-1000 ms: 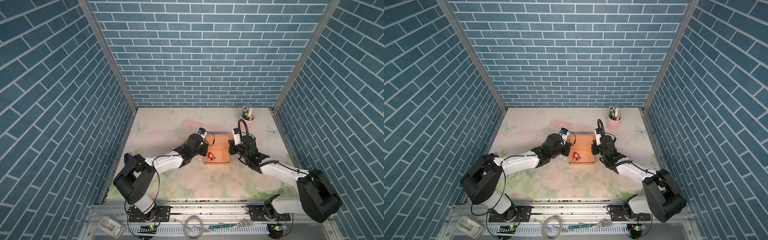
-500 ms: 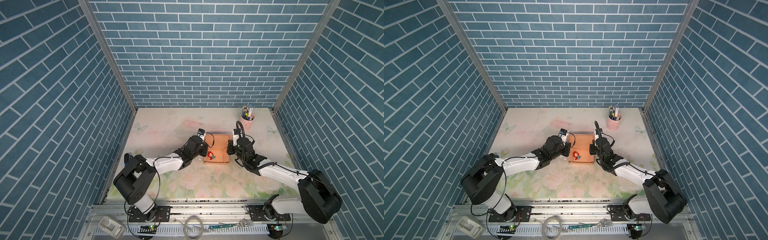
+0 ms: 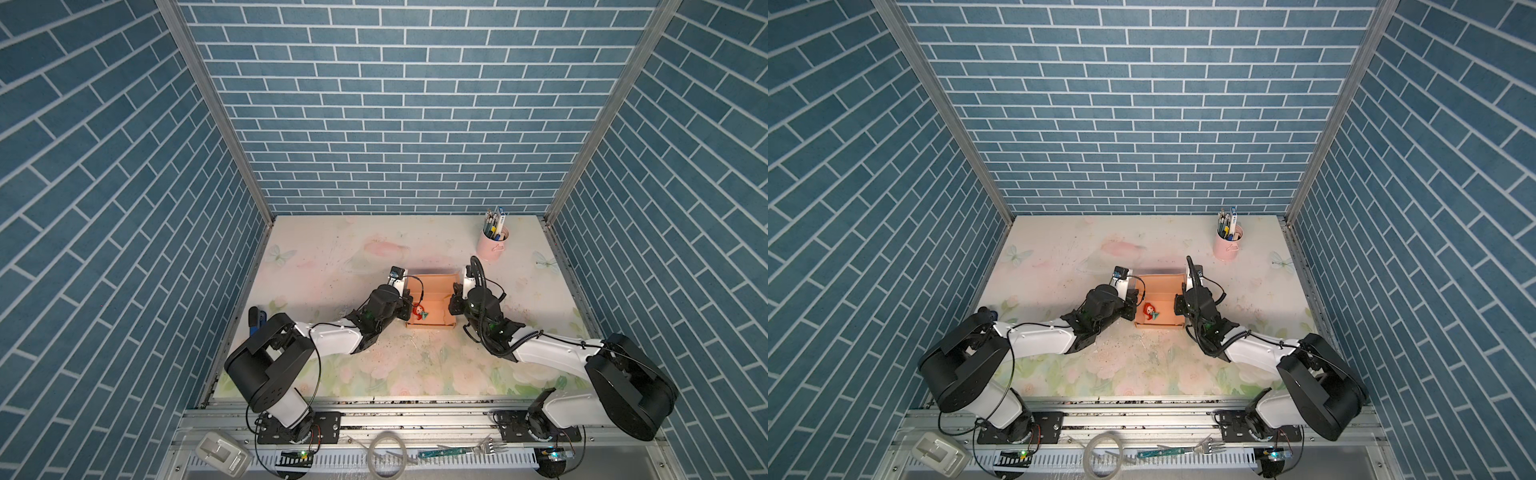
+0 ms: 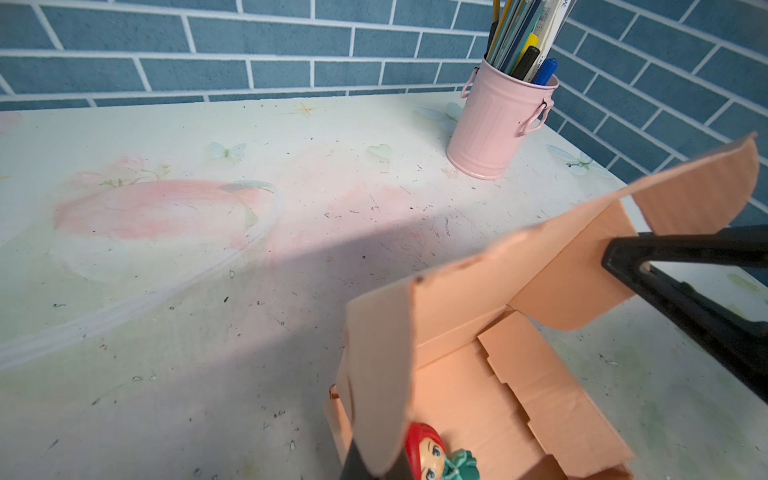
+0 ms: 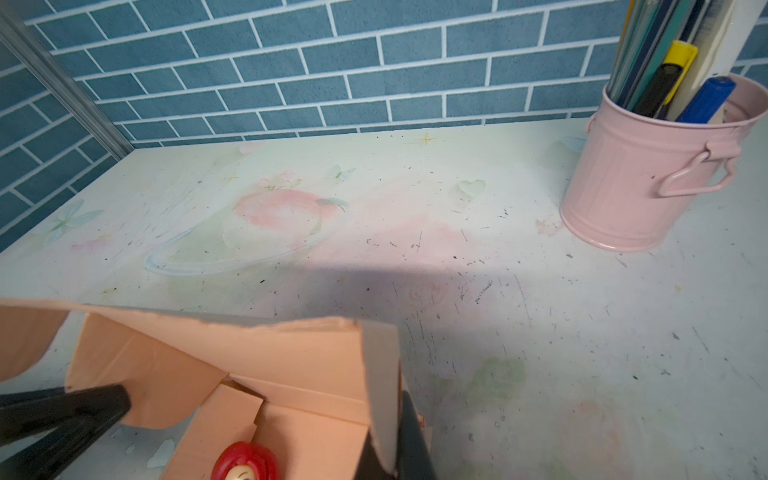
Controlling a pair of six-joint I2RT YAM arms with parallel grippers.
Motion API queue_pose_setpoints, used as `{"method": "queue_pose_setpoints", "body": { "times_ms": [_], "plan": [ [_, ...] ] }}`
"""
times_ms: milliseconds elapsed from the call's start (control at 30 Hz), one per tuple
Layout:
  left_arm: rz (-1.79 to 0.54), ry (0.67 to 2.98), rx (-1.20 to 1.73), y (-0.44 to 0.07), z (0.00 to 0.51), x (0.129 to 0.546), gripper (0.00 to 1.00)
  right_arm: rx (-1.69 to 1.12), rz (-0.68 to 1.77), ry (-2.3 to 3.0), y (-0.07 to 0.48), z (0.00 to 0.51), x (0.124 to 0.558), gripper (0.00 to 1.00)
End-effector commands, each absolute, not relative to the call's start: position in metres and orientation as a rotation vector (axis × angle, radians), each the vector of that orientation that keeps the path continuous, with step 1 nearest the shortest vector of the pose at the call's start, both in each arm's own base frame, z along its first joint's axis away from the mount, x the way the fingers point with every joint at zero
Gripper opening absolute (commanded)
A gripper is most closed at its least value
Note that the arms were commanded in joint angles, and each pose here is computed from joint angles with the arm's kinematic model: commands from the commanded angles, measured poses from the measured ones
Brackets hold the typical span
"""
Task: Fold the paper box
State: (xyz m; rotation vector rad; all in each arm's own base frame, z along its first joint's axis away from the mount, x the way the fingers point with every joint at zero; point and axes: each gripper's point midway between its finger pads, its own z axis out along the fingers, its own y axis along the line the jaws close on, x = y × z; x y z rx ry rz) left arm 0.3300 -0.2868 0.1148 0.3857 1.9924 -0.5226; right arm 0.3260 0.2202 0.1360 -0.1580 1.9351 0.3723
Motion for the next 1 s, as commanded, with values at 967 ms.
{"method": "queue_pose_setpoints", "body": {
  "times_ms": [967],
  "plan": [
    [-0.529,1.878,0.471,-0.28,0.101,0.27,0.21,-0.231,0.483,1.75,0.23,0.094,0.282,0.0]
  ]
}}
